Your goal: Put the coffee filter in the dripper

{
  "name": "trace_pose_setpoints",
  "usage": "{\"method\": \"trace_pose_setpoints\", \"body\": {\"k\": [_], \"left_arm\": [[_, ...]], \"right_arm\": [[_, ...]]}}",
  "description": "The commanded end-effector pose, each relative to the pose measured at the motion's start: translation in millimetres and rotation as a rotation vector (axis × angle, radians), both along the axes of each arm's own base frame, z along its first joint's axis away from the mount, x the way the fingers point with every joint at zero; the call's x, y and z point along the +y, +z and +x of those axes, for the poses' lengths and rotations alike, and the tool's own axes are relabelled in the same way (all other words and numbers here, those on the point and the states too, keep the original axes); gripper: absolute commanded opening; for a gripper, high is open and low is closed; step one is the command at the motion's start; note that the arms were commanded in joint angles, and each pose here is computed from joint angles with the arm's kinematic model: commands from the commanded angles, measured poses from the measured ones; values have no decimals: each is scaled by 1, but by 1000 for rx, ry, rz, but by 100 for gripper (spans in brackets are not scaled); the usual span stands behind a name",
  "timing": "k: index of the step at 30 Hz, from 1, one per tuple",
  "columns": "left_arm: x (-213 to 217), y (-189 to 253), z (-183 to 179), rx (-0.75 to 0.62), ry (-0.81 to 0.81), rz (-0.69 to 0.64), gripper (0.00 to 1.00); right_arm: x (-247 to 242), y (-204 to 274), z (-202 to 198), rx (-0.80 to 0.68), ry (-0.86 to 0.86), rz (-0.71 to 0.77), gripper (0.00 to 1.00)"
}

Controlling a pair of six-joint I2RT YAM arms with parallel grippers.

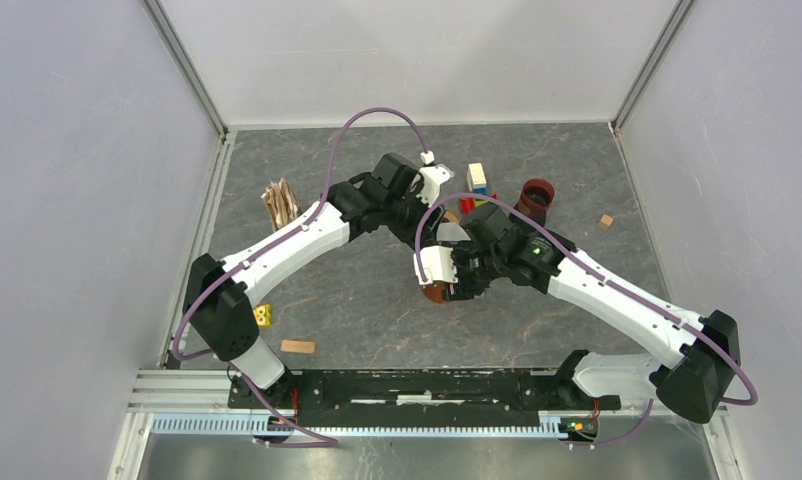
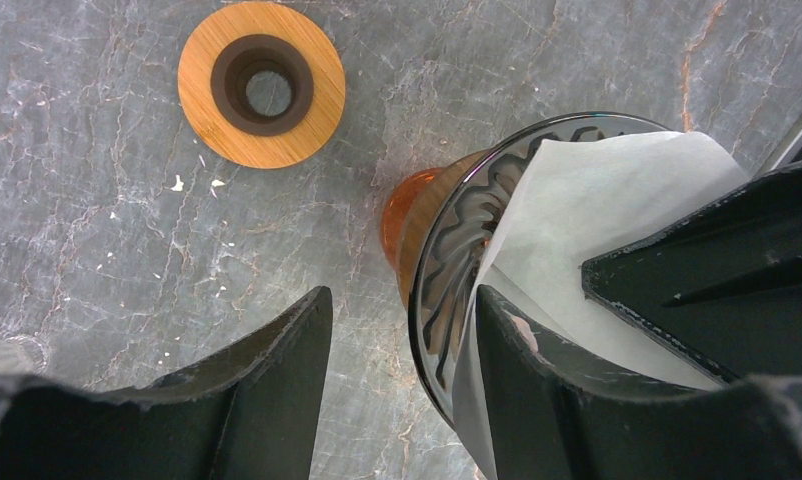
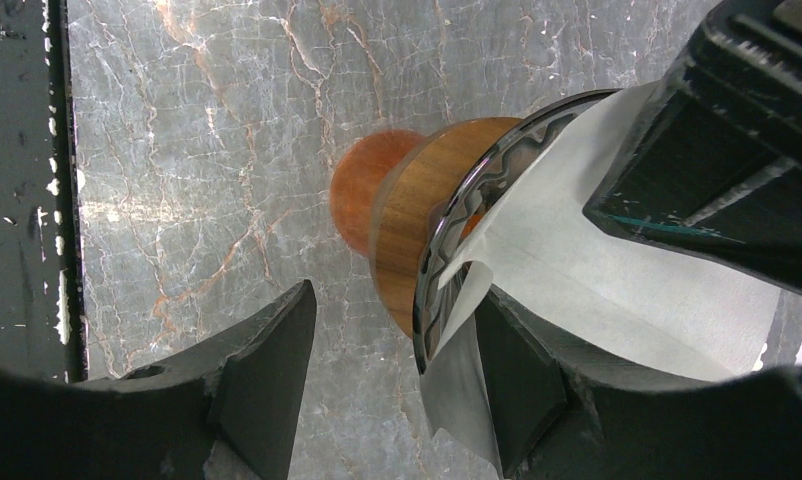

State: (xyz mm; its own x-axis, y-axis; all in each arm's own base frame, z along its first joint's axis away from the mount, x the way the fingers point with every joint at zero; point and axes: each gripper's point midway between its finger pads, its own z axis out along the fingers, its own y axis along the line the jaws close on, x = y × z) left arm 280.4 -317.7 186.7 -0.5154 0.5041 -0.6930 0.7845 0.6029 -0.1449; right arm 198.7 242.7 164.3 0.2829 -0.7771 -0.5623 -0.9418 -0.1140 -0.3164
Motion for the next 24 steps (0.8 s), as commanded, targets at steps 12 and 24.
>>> {"method": "trace_pose_setpoints", "body": {"k": [12,24], "left_arm": [[-5,6,4,-60,-54,6,63],[-7,22,8,-102,-57,-14,66]], "right_arm": [[7,10,6,-49,7,31,66],[13,39,7,-72,6,91,70]]}}
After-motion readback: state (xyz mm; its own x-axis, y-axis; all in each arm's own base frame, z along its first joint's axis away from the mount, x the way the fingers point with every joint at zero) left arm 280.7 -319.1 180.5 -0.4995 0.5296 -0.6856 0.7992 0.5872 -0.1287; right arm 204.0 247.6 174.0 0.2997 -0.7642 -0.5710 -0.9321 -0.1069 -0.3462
